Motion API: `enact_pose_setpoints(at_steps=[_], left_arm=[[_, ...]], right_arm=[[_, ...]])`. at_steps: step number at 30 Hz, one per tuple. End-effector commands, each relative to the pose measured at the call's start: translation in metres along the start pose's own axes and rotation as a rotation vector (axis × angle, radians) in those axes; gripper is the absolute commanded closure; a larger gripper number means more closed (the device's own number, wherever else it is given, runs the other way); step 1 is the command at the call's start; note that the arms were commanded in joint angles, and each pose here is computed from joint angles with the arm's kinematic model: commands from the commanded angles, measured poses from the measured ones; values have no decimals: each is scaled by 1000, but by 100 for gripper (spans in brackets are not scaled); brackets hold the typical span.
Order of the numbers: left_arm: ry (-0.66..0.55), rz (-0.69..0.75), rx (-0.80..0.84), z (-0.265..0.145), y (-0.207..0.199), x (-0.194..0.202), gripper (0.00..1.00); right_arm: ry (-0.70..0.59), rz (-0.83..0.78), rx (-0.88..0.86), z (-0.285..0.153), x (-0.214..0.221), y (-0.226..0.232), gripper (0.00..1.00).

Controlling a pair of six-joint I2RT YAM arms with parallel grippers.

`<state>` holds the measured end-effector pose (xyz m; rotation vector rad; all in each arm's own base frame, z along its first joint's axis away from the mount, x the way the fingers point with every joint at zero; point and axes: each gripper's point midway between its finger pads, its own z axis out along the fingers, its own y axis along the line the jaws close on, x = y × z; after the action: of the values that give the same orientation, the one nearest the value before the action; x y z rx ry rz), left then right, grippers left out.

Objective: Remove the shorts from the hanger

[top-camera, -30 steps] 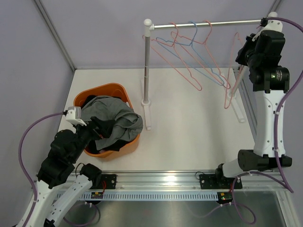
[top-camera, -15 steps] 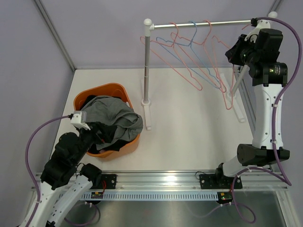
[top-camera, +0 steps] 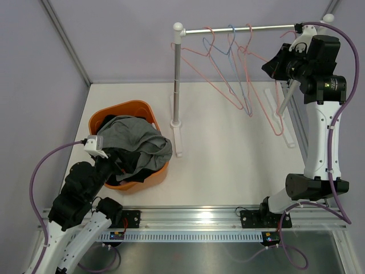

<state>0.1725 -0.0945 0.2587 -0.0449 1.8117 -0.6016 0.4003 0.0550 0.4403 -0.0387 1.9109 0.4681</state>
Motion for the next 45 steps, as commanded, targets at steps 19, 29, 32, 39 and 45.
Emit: enact_pose_setpoints(at_steps=[19, 29, 32, 39, 45], left_arm=[[-12, 7, 40, 1, -6, -1, 1], [-9, 6, 30, 3, -5, -1, 1], [-5, 5, 28, 4, -5, 0, 1], [2, 7, 28, 5, -5, 1, 1], [5, 9, 30, 5, -5, 2, 1]], right_arm=[[-147, -19, 75, 54, -57, -29, 100], [-185, 13, 46, 67, -57, -23, 100], [-210, -10, 42, 62, -62, -15, 100], [-231, -35, 40, 58, -72, -10, 100], [-237, -44, 54, 61, -76, -12, 100]])
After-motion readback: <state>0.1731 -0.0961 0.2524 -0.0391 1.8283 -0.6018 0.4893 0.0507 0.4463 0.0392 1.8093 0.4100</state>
